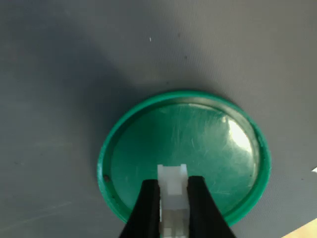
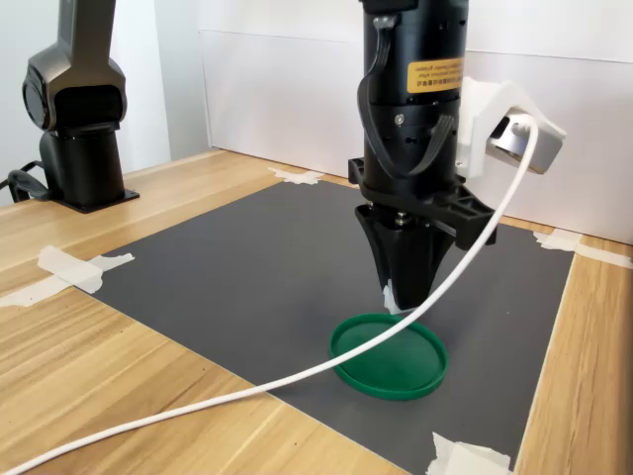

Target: Grasp a white terminal and put it in the green lid.

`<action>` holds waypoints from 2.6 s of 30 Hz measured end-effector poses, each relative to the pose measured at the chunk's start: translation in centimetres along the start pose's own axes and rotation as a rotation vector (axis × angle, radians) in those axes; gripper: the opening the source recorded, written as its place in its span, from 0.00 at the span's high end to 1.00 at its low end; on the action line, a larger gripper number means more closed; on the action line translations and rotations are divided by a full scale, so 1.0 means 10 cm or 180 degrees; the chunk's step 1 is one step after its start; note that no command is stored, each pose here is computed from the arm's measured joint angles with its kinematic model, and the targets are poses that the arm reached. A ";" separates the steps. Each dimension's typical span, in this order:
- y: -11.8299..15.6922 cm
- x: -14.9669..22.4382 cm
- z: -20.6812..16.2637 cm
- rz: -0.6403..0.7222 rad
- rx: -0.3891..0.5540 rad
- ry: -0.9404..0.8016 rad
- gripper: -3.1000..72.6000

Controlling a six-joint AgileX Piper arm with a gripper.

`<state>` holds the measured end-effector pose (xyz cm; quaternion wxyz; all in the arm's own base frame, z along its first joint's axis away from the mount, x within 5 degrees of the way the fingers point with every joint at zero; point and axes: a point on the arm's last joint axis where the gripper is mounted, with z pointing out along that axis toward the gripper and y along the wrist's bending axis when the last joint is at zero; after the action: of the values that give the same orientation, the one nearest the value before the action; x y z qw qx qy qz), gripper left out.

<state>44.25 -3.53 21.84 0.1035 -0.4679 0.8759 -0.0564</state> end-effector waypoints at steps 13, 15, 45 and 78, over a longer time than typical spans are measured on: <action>0.02 0.05 0.19 -0.0059 -0.0163 0.0212 0.52; 0.01 0.05 0.19 -0.0057 -0.0133 0.0216 0.38; 0.43 0.00 -2.09 0.0631 0.0883 -0.1675 0.46; 3.04 1.64 -1.73 0.3646 0.1438 -0.3448 0.99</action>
<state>6.76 -0.22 30.64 0.6166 0.1216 0.7752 0.0640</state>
